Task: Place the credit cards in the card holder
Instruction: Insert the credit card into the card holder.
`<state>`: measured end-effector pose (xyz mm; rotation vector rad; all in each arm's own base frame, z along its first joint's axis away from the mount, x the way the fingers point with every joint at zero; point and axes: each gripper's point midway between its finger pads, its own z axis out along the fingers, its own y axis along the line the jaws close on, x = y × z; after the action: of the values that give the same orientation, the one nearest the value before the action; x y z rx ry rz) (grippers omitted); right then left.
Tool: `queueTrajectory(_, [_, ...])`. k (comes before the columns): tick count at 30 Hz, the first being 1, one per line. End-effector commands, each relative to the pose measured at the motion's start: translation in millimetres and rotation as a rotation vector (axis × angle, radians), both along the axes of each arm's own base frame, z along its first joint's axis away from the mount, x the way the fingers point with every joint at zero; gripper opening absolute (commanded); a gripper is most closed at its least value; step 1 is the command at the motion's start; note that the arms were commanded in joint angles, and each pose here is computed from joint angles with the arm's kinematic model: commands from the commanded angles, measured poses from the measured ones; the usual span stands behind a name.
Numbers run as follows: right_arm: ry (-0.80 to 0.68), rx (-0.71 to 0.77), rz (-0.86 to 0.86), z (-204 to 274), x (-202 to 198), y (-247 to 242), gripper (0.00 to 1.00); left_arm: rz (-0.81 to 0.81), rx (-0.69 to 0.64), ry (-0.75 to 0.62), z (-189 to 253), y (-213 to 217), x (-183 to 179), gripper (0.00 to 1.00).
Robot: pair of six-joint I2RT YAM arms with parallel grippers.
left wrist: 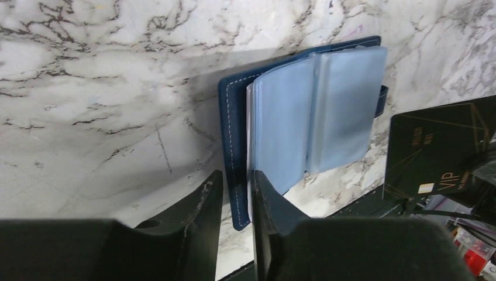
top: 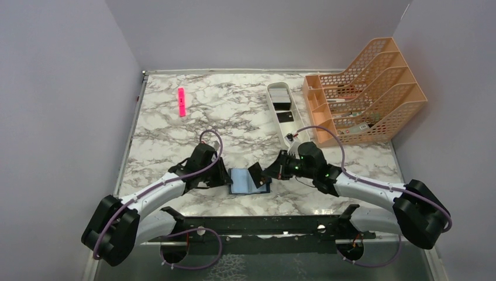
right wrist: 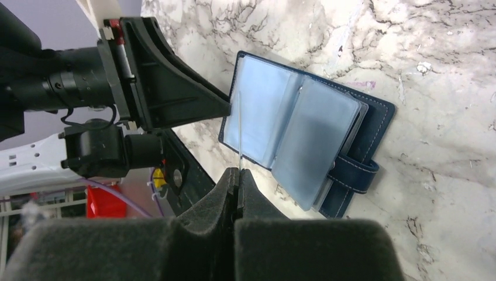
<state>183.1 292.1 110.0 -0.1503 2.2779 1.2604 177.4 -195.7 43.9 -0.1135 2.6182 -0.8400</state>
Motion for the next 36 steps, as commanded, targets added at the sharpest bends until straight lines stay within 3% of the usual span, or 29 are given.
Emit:
queueTrajectory(1, [-0.026, 0.042, -0.073, 1.2, 13.5, 8.1, 0.01, 0.002, -0.029, -0.005, -2.3, -4.4, 1.5, 0.21])
queueTrajectory(5, [-0.004, 0.013, -0.069, -14.7, 10.6, 10.5, 0.01, 0.004, -0.016, 0.007, -8.8, -2.3, 0.0, 0.1])
queueTrajectory(11, [0.01, -0.028, -0.09, -32.4, 12.4, 9.0, 0.01, 0.002, -0.009, 0.02, -15.6, -0.9, -2.9, 0.03])
queueTrajectory(36, [0.059, -0.051, -0.094, -54.5, 6.4, 12.6, 0.01, -0.001, -0.017, 0.022, -16.4, -0.9, -5.6, 0.0])
